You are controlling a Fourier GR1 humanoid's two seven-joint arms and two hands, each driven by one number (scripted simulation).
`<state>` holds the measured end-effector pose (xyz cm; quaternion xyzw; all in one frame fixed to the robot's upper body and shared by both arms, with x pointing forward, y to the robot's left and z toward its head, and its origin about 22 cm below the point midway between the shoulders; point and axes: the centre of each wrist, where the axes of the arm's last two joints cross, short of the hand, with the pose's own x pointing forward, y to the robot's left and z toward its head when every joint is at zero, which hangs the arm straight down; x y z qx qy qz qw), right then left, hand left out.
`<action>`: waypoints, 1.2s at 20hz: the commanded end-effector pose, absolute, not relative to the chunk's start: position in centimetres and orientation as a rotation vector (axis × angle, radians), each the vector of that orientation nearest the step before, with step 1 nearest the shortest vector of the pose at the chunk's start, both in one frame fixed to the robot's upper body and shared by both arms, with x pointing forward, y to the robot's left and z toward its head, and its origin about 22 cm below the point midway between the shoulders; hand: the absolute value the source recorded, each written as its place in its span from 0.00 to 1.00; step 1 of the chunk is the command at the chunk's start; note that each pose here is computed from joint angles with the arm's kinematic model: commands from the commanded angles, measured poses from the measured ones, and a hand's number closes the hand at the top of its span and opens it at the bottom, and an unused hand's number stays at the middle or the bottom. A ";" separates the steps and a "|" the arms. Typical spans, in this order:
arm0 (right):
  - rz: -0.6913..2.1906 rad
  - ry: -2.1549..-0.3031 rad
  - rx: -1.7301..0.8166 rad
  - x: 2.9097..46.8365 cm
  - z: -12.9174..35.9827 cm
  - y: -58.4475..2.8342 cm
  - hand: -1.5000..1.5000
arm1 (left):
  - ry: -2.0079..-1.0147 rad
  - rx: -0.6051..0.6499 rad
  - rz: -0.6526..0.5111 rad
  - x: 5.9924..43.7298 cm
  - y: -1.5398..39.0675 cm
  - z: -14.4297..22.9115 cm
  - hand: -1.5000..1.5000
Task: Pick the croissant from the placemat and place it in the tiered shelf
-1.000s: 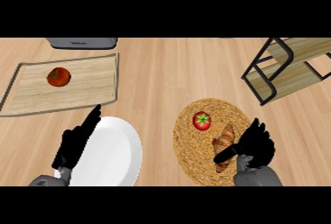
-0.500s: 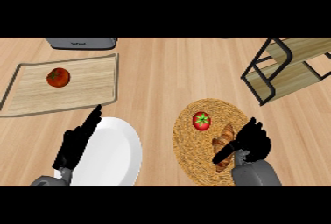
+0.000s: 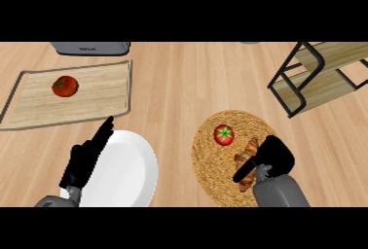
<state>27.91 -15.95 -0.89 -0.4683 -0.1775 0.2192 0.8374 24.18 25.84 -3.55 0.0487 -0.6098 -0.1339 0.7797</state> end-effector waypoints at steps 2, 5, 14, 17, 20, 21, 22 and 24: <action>0.455 -0.211 -1.053 27.4 -2.0 -14.2 1.00 | -1.317 0.107 -0.274 24.7 27.9 -2.7 0.50; 0.418 -0.234 -1.051 28.5 -2.3 -14.0 1.00 | -1.319 0.105 -0.285 23.6 26.0 -3.7 0.50; 0.369 -0.296 -1.194 29.0 -0.8 -13.2 1.00 | -1.318 0.104 -0.285 23.1 28.8 -4.2 0.50; 0.628 -0.536 -1.149 29.5 1.1 -24.1 1.00 | -1.317 0.108 -0.267 24.3 26.8 -3.6 0.50; 0.928 -0.754 -1.077 28.3 1.7 -27.2 1.00 | -1.301 0.130 -0.263 23.8 27.8 -3.8 0.50; 0.994 -0.791 -1.060 28.1 1.9 -27.4 1.00 | -1.313 0.133 -0.263 24.0 27.5 -3.5 0.50; 1.030 -0.843 -1.053 28.3 3.1 -28.9 1.00 | -1.309 0.138 -0.252 23.9 27.6 -3.6 0.50; 1.061 -0.939 -1.040 28.2 5.3 -32.5 1.00 | -1.299 0.133 -0.242 23.4 27.6 -4.0 0.50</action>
